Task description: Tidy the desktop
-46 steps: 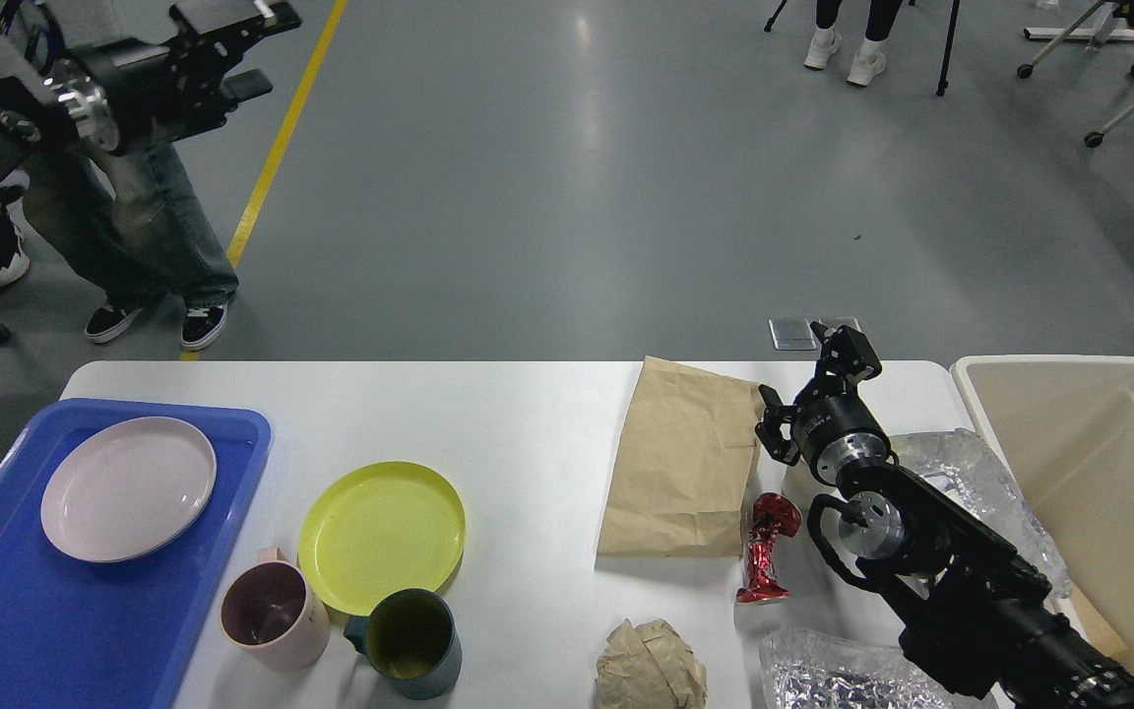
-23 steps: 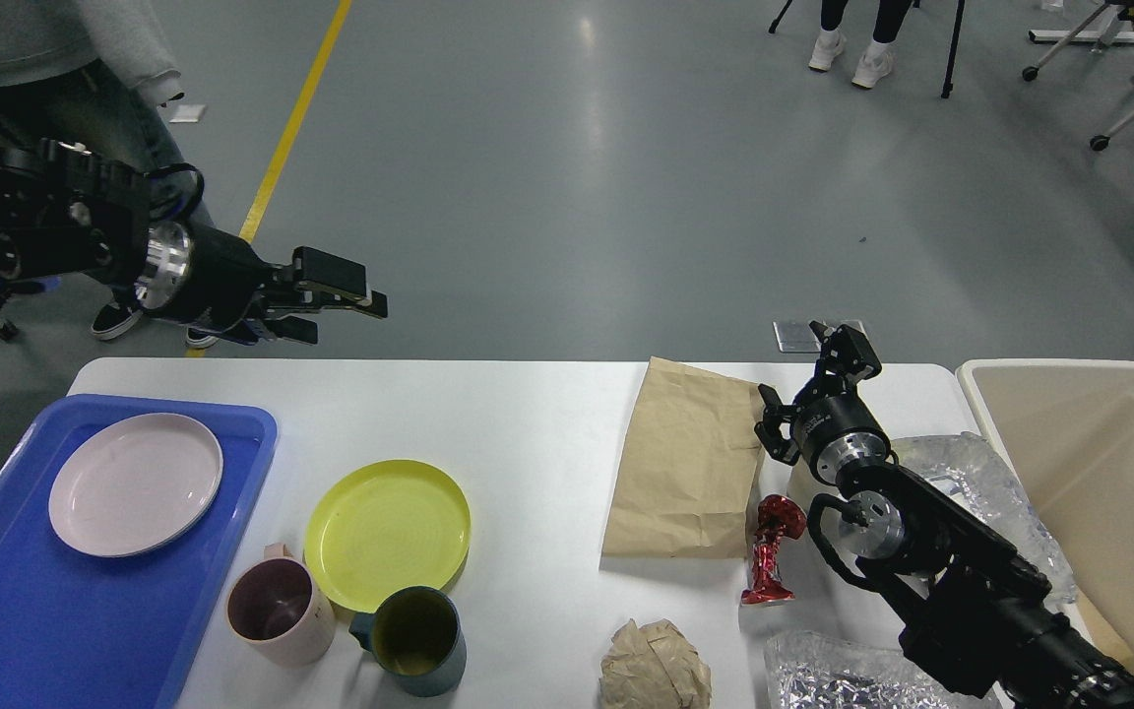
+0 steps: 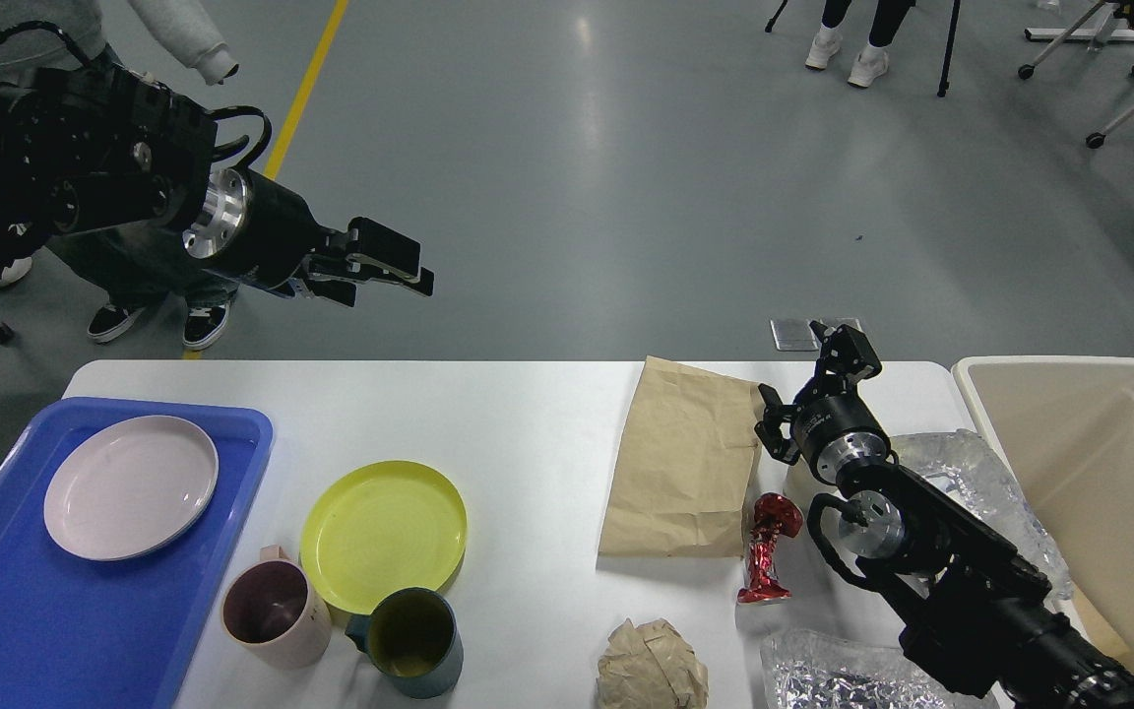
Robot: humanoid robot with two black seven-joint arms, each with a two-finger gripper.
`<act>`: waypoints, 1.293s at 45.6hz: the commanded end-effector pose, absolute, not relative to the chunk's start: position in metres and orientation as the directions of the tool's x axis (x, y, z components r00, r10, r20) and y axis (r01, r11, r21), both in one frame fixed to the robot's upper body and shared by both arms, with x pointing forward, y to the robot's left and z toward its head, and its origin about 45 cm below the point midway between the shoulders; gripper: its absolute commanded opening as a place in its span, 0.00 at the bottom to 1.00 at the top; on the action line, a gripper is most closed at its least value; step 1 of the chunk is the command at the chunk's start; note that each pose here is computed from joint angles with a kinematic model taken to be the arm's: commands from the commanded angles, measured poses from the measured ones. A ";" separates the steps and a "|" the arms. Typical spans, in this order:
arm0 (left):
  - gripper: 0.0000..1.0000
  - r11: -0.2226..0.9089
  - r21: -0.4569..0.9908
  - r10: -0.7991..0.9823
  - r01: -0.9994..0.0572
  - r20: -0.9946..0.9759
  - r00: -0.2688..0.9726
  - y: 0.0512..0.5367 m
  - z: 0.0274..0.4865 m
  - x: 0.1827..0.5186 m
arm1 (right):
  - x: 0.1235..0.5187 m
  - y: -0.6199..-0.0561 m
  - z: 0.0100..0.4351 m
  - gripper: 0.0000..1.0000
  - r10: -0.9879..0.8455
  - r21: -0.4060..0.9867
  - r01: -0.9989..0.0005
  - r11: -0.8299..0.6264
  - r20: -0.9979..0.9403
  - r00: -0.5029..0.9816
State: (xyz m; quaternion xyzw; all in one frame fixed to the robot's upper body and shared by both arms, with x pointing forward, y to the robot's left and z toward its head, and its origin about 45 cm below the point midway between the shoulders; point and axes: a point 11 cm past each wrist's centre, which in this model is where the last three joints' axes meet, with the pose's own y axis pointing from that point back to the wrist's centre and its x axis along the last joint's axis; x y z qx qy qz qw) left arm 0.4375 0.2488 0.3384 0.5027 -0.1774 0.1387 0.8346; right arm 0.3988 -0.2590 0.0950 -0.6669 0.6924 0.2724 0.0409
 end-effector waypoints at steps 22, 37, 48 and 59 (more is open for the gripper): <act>0.96 0.454 0.800 0.053 -0.391 0.414 0.909 0.249 0.328 0.435 | 0.399 -0.259 0.095 1.00 -0.901 0.323 -0.946 -0.039 -0.420 -0.107; 0.96 0.452 0.813 0.056 -0.368 0.386 0.921 0.251 0.314 0.431 | 0.399 -0.259 0.095 1.00 -0.901 0.323 -0.946 -0.037 -0.420 -0.108; 0.96 0.450 0.817 0.057 -0.359 0.375 0.925 0.252 0.308 0.429 | 0.399 -0.259 0.095 1.00 -0.901 0.322 -0.946 -0.038 -0.420 -0.107; 0.96 0.450 0.824 0.064 -0.344 0.355 0.933 0.255 0.298 0.425 | 0.399 -0.259 0.095 1.00 -0.901 0.322 -0.946 -0.038 -0.420 -0.107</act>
